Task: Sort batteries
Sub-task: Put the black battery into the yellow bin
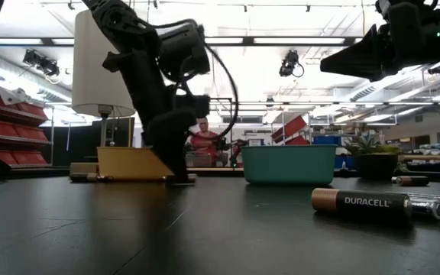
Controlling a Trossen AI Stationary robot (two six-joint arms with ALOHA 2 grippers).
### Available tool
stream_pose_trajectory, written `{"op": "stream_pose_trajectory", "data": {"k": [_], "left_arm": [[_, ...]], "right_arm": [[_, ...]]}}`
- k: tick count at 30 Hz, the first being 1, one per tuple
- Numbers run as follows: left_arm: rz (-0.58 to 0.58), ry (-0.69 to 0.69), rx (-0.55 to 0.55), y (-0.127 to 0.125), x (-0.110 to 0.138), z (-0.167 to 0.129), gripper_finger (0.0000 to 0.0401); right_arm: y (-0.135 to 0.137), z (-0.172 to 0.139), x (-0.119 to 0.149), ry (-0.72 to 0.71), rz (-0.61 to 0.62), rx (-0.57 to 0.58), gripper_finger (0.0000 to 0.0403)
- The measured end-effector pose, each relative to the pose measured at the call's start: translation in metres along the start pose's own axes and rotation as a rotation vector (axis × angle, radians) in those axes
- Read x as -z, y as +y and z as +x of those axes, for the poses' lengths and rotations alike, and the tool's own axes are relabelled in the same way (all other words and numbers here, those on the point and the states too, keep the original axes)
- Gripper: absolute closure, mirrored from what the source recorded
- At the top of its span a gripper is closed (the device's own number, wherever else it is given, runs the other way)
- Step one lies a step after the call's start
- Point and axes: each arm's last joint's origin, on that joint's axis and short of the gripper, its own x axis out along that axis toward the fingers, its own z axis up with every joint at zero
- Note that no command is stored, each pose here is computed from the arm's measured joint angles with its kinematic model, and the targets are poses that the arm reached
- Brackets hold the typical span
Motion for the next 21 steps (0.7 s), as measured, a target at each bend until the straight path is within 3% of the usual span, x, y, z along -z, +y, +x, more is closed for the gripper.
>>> {"op": "stream_pose_trajectory", "data": {"k": [5, 8, 11, 15, 18, 21], "left_arm": [[-0.006, -0.11, 0.037, -0.015, -0.02, -0.018, 0.0354], [-0.012, -0.19, -0.02, -0.016, -0.034, -0.047, 0.0354], [-0.034, -0.196, -0.184, -0.007, -0.038, -0.079, 0.0354], [-0.169, -0.116, -0.44, 0.015, -0.023, -0.104, 0.0352], [-0.231, 0.001, -0.567, 0.027, -0.007, -0.106, 0.0308], [-0.203, 0.053, -0.594, 0.027, -0.003, -0.101, 0.0242]], "right_arm": [[0.0, 0.0, 0.0, 0.002, -0.001, -0.004, 0.0279], [0.001, 0.0, 0.001, 0.006, 0.0, -0.008, 0.0279], [0.002, -0.001, 0.001, 0.006, -0.001, -0.015, 0.0279], [0.002, -0.002, 0.0, 0.001, 0.004, -0.019, 0.0279], [0.003, -0.002, 0.0, -0.003, 0.008, -0.021, 0.028], [0.003, -0.002, 0.0, -0.004, 0.008, -0.024, 0.028]]}}
